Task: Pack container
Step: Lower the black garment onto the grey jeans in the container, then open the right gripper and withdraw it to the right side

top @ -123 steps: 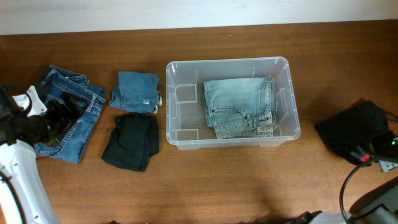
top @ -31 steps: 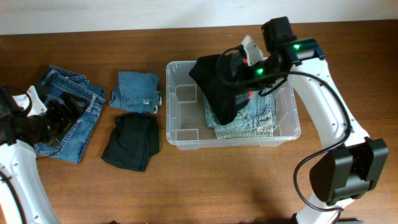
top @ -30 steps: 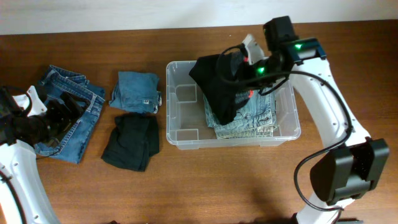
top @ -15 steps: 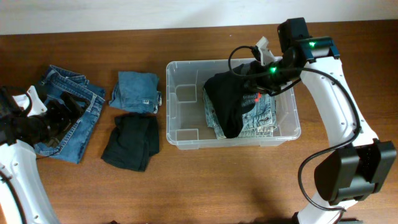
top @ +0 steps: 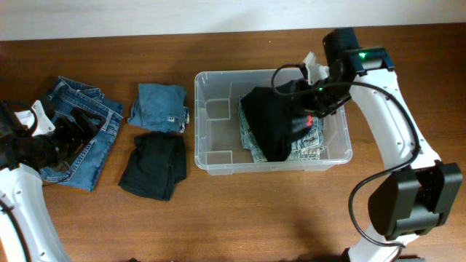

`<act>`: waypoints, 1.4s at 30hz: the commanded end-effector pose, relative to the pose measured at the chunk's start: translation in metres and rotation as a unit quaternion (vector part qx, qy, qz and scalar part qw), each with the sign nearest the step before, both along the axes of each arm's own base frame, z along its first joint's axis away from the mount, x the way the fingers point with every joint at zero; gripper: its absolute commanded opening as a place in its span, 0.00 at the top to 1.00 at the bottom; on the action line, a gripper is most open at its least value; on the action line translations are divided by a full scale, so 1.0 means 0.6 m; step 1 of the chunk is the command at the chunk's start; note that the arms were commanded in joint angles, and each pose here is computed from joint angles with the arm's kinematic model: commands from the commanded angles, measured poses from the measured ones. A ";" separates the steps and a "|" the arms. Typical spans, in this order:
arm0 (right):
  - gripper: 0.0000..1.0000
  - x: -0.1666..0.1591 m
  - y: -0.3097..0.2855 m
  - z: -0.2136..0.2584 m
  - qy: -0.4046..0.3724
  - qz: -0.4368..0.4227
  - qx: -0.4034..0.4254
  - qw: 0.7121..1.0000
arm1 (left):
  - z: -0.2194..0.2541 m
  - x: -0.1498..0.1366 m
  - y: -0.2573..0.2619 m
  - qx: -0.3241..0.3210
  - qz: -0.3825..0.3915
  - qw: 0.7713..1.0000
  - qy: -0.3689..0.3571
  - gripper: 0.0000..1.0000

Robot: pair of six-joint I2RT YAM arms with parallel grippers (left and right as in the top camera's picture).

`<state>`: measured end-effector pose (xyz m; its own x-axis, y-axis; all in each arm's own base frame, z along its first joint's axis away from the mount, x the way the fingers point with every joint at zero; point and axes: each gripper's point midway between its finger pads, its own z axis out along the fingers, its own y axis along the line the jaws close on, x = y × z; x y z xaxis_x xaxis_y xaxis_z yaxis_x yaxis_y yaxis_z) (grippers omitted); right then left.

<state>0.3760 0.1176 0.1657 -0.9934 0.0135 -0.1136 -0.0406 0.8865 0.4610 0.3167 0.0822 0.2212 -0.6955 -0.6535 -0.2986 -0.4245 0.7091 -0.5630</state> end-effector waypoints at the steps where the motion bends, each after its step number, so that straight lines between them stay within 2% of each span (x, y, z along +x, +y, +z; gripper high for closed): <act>1: 0.96 -0.010 -0.029 -0.009 -0.017 0.014 -0.059 0.998 | -0.004 -0.001 -0.002 0.002 -0.009 1.000 0.001 0.01; 3: 0.95 -0.015 -0.037 -0.019 -0.011 0.014 -0.074 0.997 | -0.004 -0.001 -0.002 0.002 -0.009 1.000 0.001 0.00; 7: 0.84 -0.021 -0.066 -0.041 -0.001 0.008 -0.126 0.992 | -0.004 -0.001 -0.002 0.002 -0.009 1.000 0.001 0.01; 12: 0.82 -0.024 -0.092 -0.049 0.001 0.007 -0.171 0.985 | -0.004 -0.001 -0.002 0.002 -0.009 1.000 0.001 0.01; 20: 0.77 -0.028 -0.108 -0.051 -0.009 0.057 -0.203 0.977 | -0.004 -0.001 -0.002 0.002 -0.009 1.000 0.001 0.01; 25: 0.63 -0.030 -0.132 -0.052 -0.004 0.054 -0.243 0.969 | -0.004 -0.001 -0.002 0.002 -0.009 1.000 0.001 0.01; 30: 0.48 -0.027 -0.133 -0.052 -0.008 0.053 -0.245 0.968 | -0.004 -0.001 -0.002 0.002 -0.009 1.000 0.001 0.01; 42: 0.48 -0.008 -0.121 -0.029 -0.034 0.048 -0.229 0.972 | -0.004 -0.001 -0.002 0.002 -0.009 1.000 0.001 0.01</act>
